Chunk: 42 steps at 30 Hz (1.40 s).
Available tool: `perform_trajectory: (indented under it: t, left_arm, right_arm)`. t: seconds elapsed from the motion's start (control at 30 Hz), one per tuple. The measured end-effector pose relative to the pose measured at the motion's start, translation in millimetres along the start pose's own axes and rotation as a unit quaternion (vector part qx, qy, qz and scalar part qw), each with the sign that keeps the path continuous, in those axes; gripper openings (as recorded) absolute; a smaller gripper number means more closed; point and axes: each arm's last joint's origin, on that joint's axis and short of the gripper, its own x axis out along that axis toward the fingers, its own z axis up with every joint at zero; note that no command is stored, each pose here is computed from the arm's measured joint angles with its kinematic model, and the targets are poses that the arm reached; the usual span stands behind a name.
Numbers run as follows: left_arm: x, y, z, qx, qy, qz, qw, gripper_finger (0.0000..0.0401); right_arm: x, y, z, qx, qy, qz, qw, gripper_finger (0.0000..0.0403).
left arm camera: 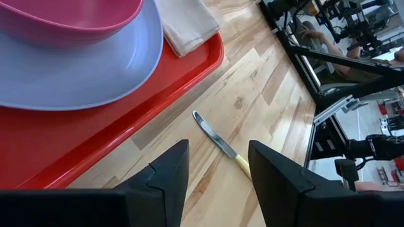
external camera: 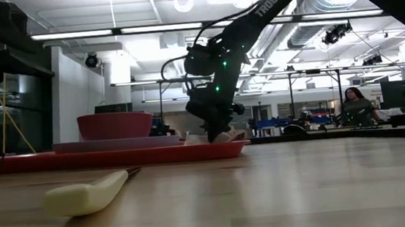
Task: Set up tray
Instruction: Put the brown napkin on the right side of the violet plate on the red tray
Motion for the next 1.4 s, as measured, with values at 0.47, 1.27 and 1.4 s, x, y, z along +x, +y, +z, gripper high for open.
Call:
perform_trajectory:
  t: [0.47, 1.27, 1.4]
  left_arm:
    - [0.0, 0.7, -0.9, 0.003, 0.014, 0.002, 1.000, 0.0193]
    - [0.0, 3.3, -0.1, 0.092, -0.004, 0.016, 0.996, 0.0193]
    - [0.0, 5.5, -0.2, 0.099, -0.005, 0.025, 0.995, 0.0193]
  right_arm:
    - [-1.2, 6.6, -0.6, 0.059, -0.005, -0.010, 0.998, 0.0000]
    - [-0.7, 3.0, -0.1, 0.080, -0.008, -0.024, 0.997, 0.0000]
    - [-0.7, 3.2, 0.7, 0.080, -0.012, -0.023, 0.996, 0.0001]
